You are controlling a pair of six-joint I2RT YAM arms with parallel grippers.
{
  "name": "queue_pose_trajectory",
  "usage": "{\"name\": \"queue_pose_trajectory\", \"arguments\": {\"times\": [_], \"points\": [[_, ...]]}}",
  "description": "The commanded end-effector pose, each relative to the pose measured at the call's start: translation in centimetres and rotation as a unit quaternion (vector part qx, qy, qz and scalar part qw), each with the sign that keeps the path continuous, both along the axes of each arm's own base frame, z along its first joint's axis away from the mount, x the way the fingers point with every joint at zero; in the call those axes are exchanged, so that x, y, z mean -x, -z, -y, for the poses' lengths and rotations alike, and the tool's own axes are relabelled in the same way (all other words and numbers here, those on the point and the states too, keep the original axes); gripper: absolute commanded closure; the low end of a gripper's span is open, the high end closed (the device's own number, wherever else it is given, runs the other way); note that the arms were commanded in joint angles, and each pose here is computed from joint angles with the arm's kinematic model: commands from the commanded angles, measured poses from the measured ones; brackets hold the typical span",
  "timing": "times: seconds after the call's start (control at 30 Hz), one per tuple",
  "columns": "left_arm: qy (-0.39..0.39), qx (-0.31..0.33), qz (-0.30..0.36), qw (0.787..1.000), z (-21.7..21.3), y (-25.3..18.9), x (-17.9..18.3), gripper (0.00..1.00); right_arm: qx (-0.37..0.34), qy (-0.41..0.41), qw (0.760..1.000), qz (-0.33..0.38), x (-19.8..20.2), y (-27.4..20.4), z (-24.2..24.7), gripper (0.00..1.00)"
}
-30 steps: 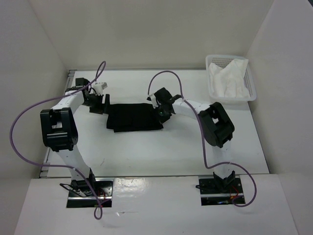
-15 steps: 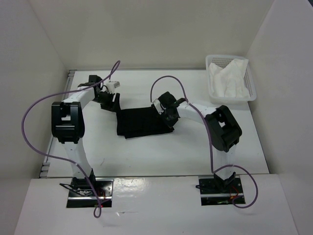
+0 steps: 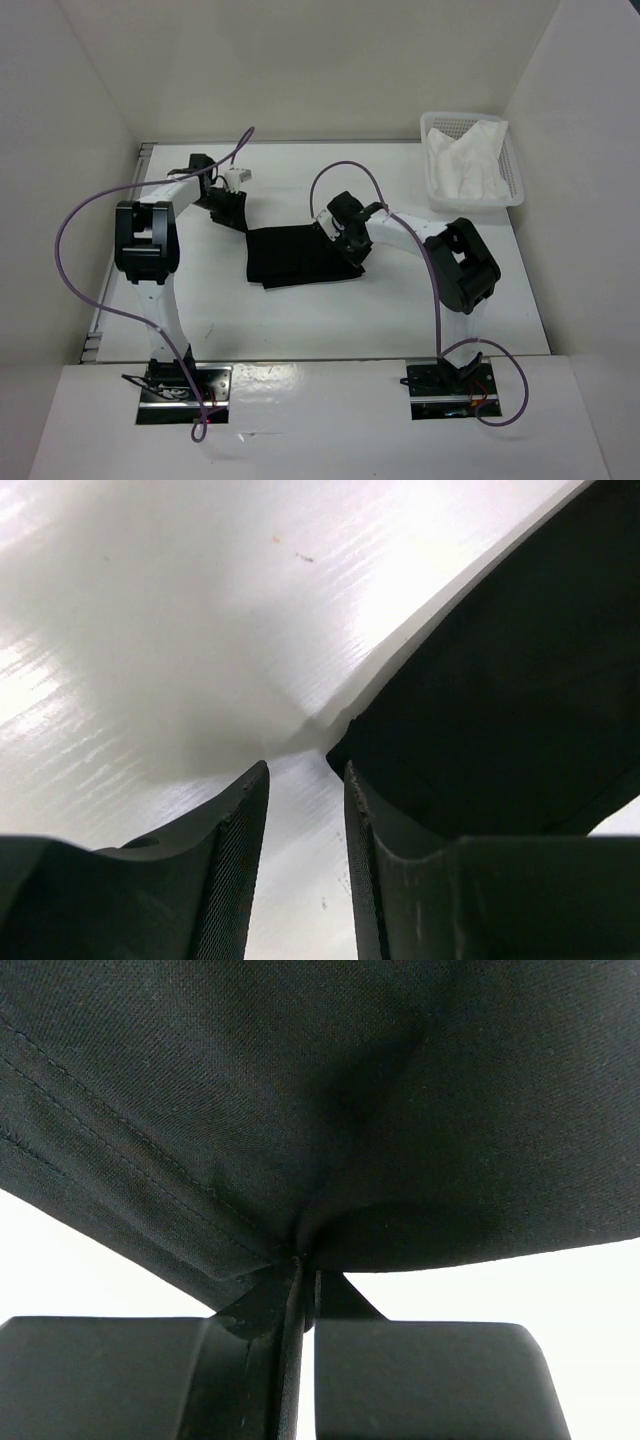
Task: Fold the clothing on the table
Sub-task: Fold the skirt
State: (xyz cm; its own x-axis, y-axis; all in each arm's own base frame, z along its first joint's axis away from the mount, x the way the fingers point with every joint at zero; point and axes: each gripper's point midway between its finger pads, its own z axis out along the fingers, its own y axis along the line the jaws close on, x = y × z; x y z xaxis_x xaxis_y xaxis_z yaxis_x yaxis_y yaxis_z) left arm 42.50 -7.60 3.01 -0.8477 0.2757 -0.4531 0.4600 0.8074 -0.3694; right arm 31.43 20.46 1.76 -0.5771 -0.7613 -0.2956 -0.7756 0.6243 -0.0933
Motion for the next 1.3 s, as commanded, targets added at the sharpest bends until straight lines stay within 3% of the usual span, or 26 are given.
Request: {"name": "queue_pose_trajectory", "arguments": {"times": [0.0, 0.17, 0.6, 0.73, 0.83, 0.87, 1.0, 1.27], "points": [[0.031, 0.008, 0.017, 0.999, 0.2, -0.5, -0.8, 0.56, 0.004, -0.012, 1.000, -0.011, 1.2, -0.9, 0.5, 1.00], [0.071, 0.040, -0.007, 0.997, 1.6, -0.1, 0.7, 0.39, 0.005, -0.016, 1.000, -0.011, 1.1, -0.9, 0.5, 1.00], [0.133, 0.047, -0.045, 0.989, 3.9, 1.9, 3.2, 0.38, 0.003, -0.016, 1.000, -0.007, 0.7, -1.0, 0.2, 1.00], [0.137, 0.047, -0.055, 0.988, 4.2, 2.5, 3.7, 0.47, 0.002, -0.012, 1.000, -0.008, 0.7, -1.0, 0.2, 1.00], [0.137, 0.048, -0.059, 0.988, 4.2, 2.7, 4.0, 0.66, 0.002, -0.012, 1.000, -0.008, 0.7, -1.0, 0.2, 1.00], [0.137, 0.048, -0.059, 0.988, 4.2, 2.7, 4.0, 0.79, 0.003, -0.010, 1.000, -0.001, 0.4, -1.1, 0.2, 1.00], [0.125, 0.050, -0.068, 0.989, 4.3, 2.8, 4.1, 1.00, 0.022, -0.002, 1.000, 0.018, -0.3, -1.2, 0.9, 1.00], [0.102, 0.049, -0.076, 0.991, 4.2, 2.9, 4.8, 1.00, 0.064, 0.017, 0.995, 0.071, -3.2, -2.4, 2.2, 1.00]]}}
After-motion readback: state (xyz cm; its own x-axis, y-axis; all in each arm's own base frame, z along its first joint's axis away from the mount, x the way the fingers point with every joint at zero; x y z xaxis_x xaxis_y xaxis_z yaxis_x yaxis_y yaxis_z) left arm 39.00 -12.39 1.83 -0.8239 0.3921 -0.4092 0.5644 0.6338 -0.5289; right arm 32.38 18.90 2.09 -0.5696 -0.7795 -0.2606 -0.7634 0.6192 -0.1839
